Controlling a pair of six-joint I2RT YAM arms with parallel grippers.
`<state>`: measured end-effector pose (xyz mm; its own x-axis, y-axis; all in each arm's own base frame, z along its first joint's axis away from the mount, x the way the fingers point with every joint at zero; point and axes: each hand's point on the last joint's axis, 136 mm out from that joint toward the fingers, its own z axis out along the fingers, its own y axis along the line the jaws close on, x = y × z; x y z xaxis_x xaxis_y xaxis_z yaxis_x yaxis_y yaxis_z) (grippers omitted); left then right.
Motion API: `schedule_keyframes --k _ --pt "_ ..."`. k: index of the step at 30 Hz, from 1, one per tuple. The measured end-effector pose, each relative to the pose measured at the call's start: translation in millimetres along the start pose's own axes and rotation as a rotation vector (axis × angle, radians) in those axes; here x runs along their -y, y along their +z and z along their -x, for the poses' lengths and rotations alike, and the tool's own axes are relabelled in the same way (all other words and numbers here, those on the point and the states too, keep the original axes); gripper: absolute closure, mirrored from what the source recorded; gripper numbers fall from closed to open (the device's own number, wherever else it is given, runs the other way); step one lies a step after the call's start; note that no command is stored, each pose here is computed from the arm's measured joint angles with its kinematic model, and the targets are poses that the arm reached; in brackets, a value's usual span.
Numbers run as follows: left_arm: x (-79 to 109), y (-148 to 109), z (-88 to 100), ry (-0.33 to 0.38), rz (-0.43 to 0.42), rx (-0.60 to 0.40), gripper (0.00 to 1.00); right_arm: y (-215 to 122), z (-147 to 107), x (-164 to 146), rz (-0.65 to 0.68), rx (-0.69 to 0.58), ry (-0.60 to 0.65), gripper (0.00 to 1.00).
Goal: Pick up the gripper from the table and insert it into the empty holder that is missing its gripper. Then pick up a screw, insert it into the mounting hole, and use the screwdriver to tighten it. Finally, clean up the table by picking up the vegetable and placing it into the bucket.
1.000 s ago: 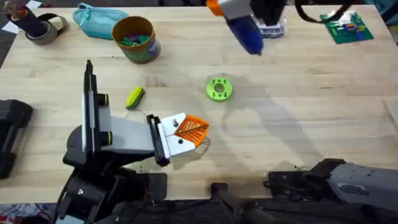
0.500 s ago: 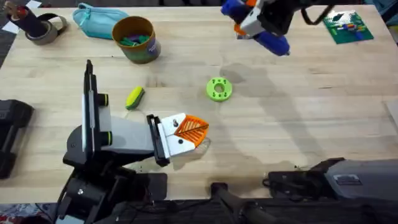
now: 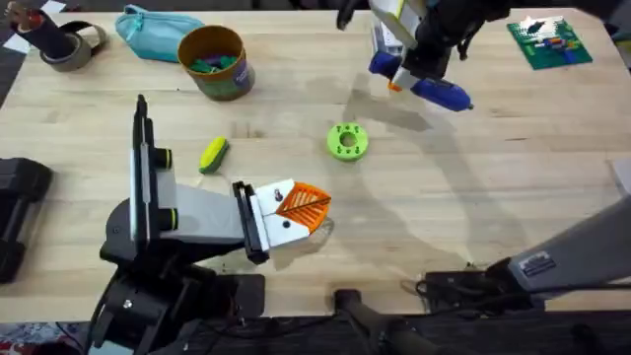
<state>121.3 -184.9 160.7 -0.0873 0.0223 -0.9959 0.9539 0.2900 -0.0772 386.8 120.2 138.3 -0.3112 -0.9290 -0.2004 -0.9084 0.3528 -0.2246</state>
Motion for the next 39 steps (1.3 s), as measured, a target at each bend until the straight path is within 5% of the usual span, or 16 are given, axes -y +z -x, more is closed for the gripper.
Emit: schedule_keyframes --k 14,25,39 --pt "0.0 0.0 0.0 0.000 0.000 0.000 0.988 56.8 -56.2 24.8 0.074 -0.102 0.099 0.965" --pt "-0.6 0.0 0.4 0.002 0.003 0.001 0.988 99.0 -56.4 13.6 0.139 -0.140 0.053 0.965" --pt "-2.3 0.0 0.4 0.002 0.014 0.001 0.994 100.1 -57.7 13.1 0.142 -0.147 0.046 0.968"
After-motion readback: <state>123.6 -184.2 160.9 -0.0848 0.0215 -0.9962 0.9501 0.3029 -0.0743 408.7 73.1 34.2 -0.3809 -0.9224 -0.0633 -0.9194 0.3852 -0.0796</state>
